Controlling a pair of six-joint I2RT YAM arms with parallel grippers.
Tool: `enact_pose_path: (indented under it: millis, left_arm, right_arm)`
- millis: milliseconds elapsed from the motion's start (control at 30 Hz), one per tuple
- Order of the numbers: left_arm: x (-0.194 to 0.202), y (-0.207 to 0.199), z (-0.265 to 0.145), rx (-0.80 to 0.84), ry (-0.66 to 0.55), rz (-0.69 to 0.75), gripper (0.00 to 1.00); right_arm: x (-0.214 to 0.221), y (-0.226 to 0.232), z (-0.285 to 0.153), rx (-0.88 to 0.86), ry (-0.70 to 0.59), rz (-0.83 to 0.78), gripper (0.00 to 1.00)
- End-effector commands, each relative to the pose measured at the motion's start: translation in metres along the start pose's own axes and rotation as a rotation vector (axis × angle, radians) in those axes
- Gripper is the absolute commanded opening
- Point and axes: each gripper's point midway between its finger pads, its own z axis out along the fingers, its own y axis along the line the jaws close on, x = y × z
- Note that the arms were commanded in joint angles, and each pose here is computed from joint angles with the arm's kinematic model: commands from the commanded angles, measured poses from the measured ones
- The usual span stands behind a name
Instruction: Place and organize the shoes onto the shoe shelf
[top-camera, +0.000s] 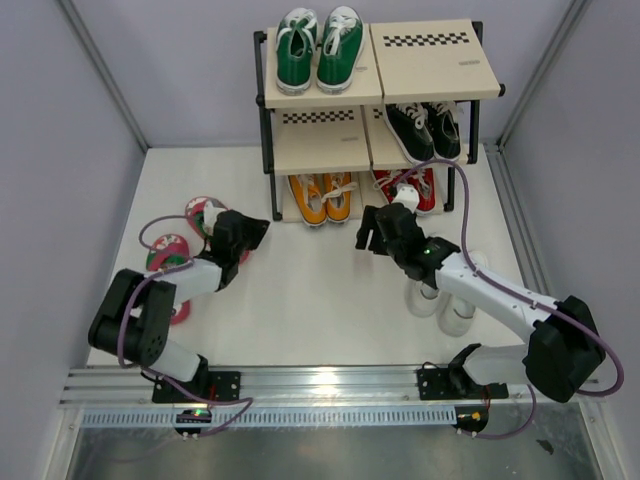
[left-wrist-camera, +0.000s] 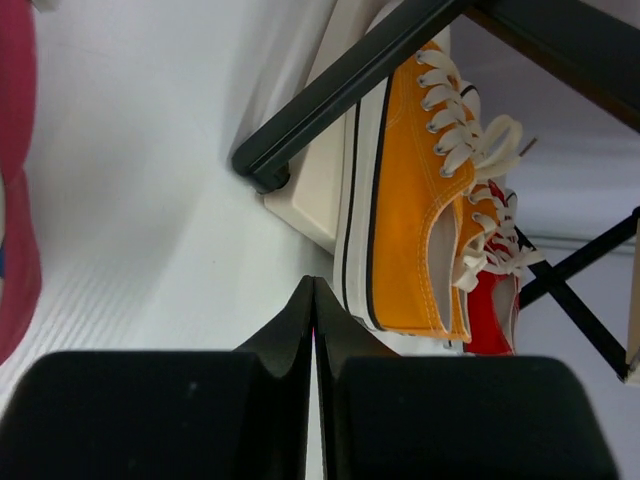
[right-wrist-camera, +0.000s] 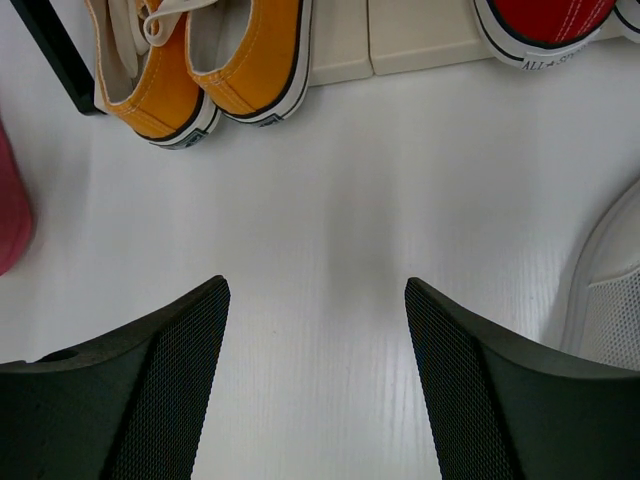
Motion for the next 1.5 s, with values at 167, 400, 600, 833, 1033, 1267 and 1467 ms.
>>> enact_pose_path:
  millis: [167,400,600,833,1033,1267,1467]
  left_arm:
    - [0.001,-0.055,0.043,0.159,-0.128,-0.149,0.0]
    - [0.0,-0.065,0.07,0.183,-0.158,-0.193,0.0]
    - [0.004,-0.057,0.095,0.145,-0.17,-0.186,0.0]
    - [0.008,-0.049,0.115,0.096,-0.176,-0.178,0.0]
    - [0.016,-0.05,0.135,0.086,-0.153,-0.157,0.0]
    - [0.018,-0.039,0.143,0.031,-0.158,-0.137,0.0]
    - [0.028,-0.039,0.156,0.03,-0.115,-0.12,0.0]
  right_arm:
    - [-0.016,0.001,-0.005,-0.035,-0.056,0.064,0.75]
    - [-0.011,0.0,-0.008,-0.046,-0.045,0.072,0.76]
    - [-0.013,-0.002,-0.011,-0.043,-0.059,0.075,0.76]
    - [-0.015,-0.002,-0.013,-0.047,-0.065,0.075,0.75]
    - [-0.014,-0.005,-0.012,-0.037,-0.062,0.074,0.75]
    - [-0.015,-0.008,-0.013,-0.031,-0.063,0.077,0.76]
    - [-0.013,-0.008,-0.011,-0.031,-0.054,0.072,0.75]
